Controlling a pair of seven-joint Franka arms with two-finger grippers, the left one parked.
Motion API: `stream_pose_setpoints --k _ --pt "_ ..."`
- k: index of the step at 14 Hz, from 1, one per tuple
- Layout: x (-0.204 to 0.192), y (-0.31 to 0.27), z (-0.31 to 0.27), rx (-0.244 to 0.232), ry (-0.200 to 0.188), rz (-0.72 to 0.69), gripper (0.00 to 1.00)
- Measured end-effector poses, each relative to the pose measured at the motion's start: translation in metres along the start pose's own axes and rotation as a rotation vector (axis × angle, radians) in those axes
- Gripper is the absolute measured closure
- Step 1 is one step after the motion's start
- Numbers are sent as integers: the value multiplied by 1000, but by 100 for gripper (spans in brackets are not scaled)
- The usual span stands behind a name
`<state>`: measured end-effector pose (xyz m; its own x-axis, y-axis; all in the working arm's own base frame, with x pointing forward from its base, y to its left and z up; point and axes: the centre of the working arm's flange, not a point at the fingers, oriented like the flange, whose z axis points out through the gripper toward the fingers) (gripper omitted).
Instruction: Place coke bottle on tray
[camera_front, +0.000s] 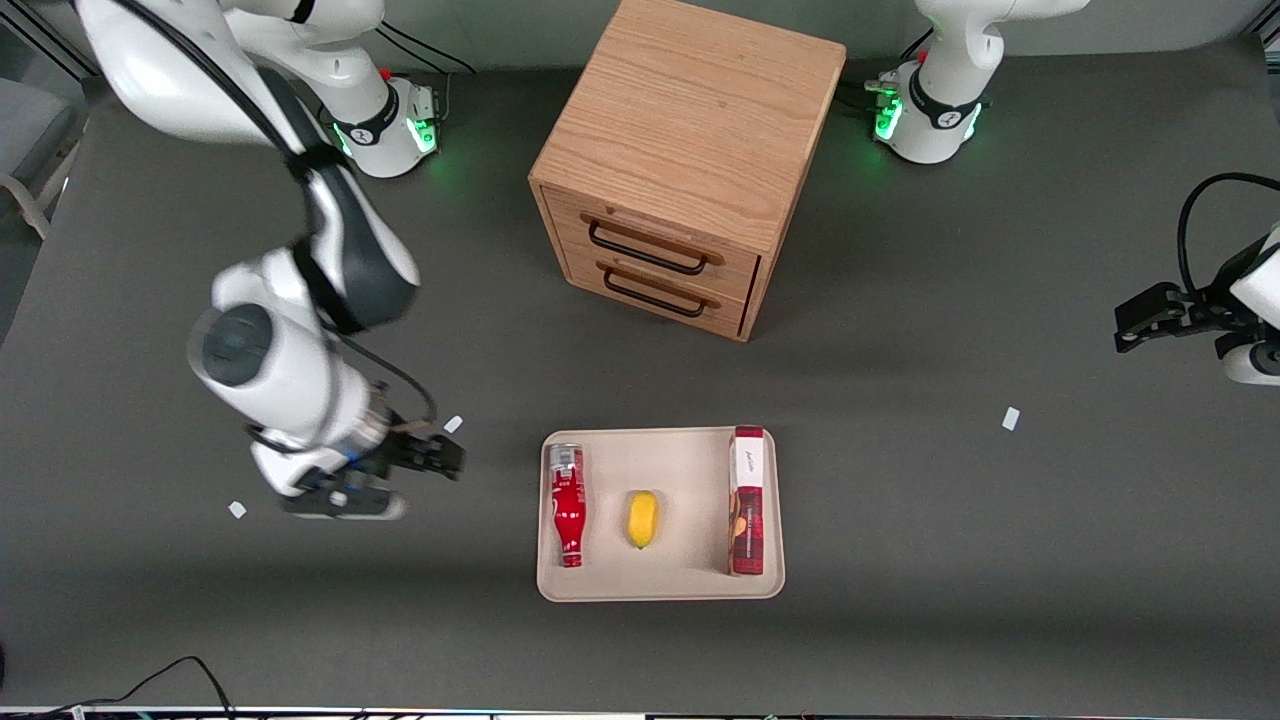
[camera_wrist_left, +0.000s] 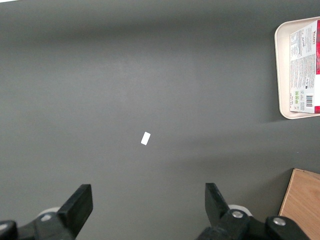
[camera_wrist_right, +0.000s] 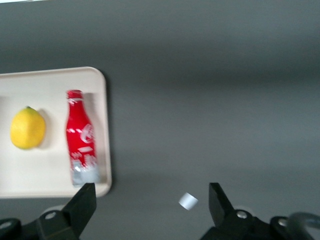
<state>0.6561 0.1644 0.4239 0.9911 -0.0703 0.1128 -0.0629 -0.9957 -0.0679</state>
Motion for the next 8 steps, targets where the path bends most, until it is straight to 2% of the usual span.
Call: stream_pose_setpoints --k 3,5,8 --pt "-40 61 -56 -44 -53 19 0" --pt "-70 82 -93 -57 -82 39 0" --pt "-110 105 -133 -55 -73 70 0"
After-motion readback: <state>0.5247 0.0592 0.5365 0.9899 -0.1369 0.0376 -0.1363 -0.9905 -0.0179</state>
